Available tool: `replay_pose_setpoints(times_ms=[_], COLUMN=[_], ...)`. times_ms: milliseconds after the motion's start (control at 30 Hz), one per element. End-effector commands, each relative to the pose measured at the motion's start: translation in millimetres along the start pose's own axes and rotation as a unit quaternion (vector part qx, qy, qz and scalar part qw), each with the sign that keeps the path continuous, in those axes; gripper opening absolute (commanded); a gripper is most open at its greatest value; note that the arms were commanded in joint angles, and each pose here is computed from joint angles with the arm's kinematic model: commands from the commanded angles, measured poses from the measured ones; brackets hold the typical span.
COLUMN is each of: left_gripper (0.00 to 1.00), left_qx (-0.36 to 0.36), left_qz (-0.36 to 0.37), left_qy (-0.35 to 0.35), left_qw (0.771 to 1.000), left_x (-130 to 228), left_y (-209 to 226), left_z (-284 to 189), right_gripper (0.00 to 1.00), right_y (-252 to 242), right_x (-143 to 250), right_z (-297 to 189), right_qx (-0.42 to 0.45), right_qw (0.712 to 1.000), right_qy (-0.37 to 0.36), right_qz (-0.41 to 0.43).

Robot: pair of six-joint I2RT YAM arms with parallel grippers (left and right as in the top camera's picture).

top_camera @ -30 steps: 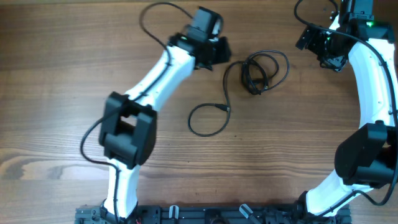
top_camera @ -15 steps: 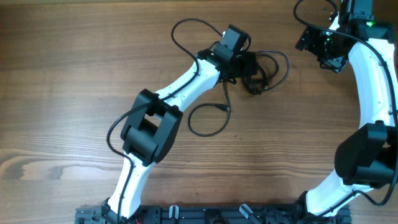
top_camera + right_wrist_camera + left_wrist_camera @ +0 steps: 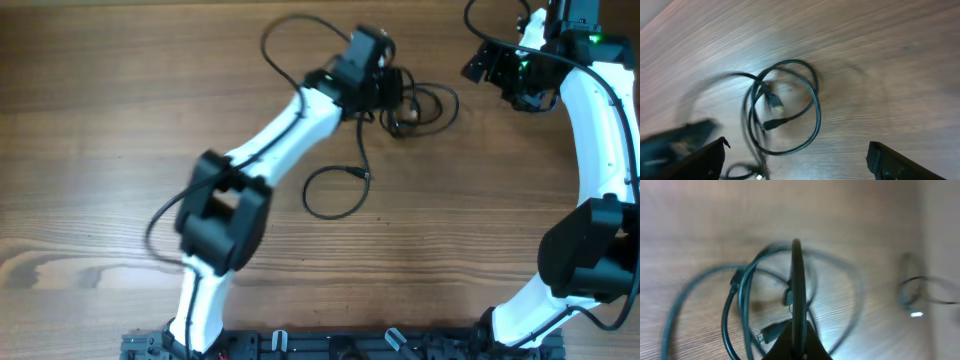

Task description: Untangle cables

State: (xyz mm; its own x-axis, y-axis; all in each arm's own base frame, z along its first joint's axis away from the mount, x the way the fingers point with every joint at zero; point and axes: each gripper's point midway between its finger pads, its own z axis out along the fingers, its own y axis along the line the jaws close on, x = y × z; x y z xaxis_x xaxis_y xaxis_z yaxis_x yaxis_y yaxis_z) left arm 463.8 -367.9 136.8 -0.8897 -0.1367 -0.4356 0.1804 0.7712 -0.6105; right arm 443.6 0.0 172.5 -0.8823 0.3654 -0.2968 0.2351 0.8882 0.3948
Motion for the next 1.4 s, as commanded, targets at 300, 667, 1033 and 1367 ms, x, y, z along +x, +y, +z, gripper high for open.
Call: replay_pose_setpoints(times_ms=[300, 667, 1033, 1367], left_gripper=[0.04, 0.04, 0.04, 0.04], left_qx=[0.150, 0.162, 0.199, 0.232], left_qz=[0.025, -0.049, -0.113, -0.083], left_qy=[-0.109, -0.161, -0.169, -0.207], left_qw=[0.982, 0.972, 0.959, 0.947], left_x=[-66, -104, -123, -129], left_y=[-104, -88, -78, -100], left_z=[-170, -218, -262, -298], right_gripper=[0.85, 0.84, 0.48, 0.56], right_y=[69, 120, 141, 165], right_x=[9, 31, 37, 37], right_z=[-7, 1, 13, 14], right_qx=[-0.184, -0.221, -0.190, -0.211], right_qw=[0.979, 0.964, 0.975, 0.969], right_qy=[0.020, 0.037, 0.037, 0.019], right_qz=[-0.090, -0.141, -0.108, -0.129])
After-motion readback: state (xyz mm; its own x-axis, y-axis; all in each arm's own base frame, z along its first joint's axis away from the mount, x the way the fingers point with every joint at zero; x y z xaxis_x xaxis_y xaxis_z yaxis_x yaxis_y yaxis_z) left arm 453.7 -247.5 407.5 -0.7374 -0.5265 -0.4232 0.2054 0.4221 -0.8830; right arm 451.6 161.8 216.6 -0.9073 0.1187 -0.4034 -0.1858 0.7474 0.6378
